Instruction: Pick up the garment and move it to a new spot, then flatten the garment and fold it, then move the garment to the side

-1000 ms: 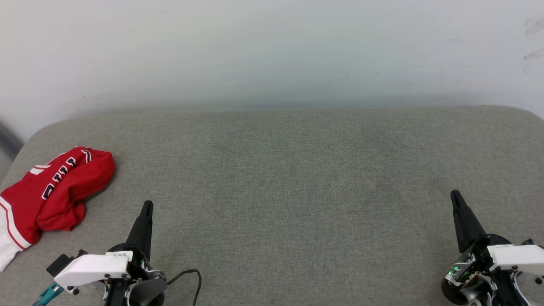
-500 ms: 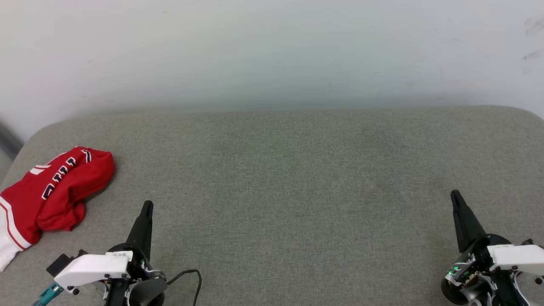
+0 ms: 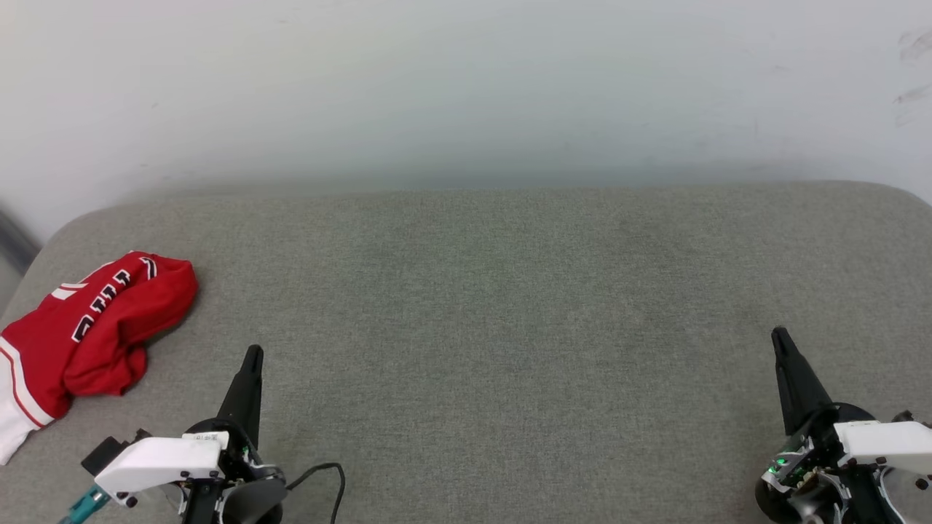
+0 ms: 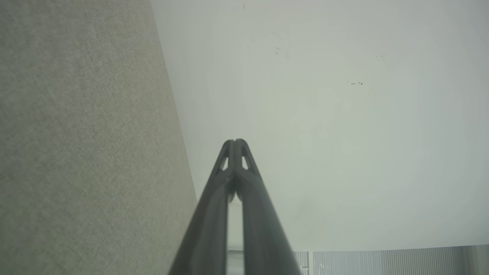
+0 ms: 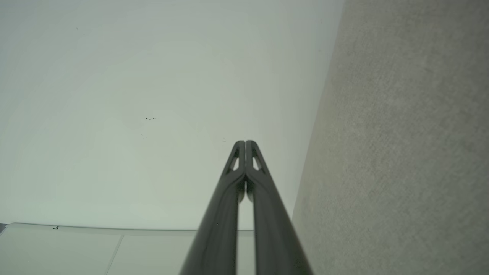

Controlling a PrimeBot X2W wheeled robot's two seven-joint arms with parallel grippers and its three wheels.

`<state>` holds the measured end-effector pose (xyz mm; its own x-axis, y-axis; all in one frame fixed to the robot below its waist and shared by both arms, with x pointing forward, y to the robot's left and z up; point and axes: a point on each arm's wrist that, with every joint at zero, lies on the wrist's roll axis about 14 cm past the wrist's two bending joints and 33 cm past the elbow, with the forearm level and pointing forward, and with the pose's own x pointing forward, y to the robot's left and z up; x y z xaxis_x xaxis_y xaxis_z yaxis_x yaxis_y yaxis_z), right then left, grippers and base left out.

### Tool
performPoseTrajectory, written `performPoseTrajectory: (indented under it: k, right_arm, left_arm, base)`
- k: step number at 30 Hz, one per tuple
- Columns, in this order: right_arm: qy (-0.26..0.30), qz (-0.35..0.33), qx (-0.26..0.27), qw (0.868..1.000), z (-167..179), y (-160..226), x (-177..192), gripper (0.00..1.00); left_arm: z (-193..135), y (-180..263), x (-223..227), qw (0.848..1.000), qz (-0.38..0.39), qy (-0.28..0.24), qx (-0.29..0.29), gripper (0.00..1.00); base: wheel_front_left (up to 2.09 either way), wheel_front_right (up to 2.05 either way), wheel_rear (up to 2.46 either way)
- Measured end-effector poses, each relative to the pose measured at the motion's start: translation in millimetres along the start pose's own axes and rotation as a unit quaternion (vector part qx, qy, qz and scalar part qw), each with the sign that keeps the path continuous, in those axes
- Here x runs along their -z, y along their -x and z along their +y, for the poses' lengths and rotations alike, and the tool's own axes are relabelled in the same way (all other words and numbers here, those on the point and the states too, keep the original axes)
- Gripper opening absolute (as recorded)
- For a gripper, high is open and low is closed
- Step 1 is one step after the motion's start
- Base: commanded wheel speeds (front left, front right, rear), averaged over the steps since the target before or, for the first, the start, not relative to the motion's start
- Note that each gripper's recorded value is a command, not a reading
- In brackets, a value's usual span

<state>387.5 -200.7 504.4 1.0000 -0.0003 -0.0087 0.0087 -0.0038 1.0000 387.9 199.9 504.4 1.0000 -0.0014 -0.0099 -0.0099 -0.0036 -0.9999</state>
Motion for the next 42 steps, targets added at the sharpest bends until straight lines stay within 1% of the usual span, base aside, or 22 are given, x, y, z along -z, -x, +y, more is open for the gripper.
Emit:
performPoseTrajectory:
  k: [5, 7, 16, 26, 32, 34, 38, 42]
  right_arm:
    - [-0.003, -0.002, 0.04, 0.999, -26.9, 12.4, -1.0, 1.0]
    - [-0.003, -0.005, 0.048, 0.999, -32.3, 15.7, -1.1, 1.0]
    - [0.014, -0.013, 0.041, 0.999, -27.5, 15.4, 0.8, 1.0]
    - [0.046, -0.027, 0.041, 0.998, -27.4, 17.0, -2.2, 1.0]
    - [0.091, -0.032, 0.031, 0.995, -20.0, 15.8, -3.9, 1.0]
    - [0.116, -0.036, 0.029, 0.992, -18.4, 15.7, -6.5, 1.0]
    - [0.176, -0.037, 0.019, 0.984, -10.2, 14.4, -7.6, 1.0]
    - [0.241, -0.038, -0.005, 0.97, 5.5, 11.9, -5.6, 1.0]
  left_arm:
    - [27.5, 12.2, 1.4, 0.999, 0.0, 0.004, -0.041, 1.0]
    - [32.7, 15.4, 1.0, 0.999, -0.003, 0.004, -0.049, 1.0]
    - [27.2, 15.6, -2.8, 0.999, -0.02, -0.012, -0.04, 1.0]
    - [27.0, 19.0, -10.6, 0.998, -0.041, -0.038, -0.041, 1.0]
    - [25.1, 20.5, -25.7, 0.995, -0.067, -0.066, -0.04, 1.0]
    - [22.2, 21.2, -33.4, 0.993, -0.08, -0.081, -0.037, 1.0]
    - [14.3, 22.0, -46.4, 0.987, -0.1, -0.126, -0.03, 1.0]
    - [5.6, 22.9, -57.2, 0.978, -0.117, -0.171, -0.023, 1.0]
  base:
    - [0.0, 0.0, 0.0]
    - [0.0, 0.0, 0.0]
    - [0.0, 0.0, 0.0]
    - [0.0, 0.0, 0.0]
    - [0.0, 0.0, 0.0]
    - [0.0, 0.0, 0.0]
    - [0.0, 0.0, 0.0]
    - [0.0, 0.0, 0.0]
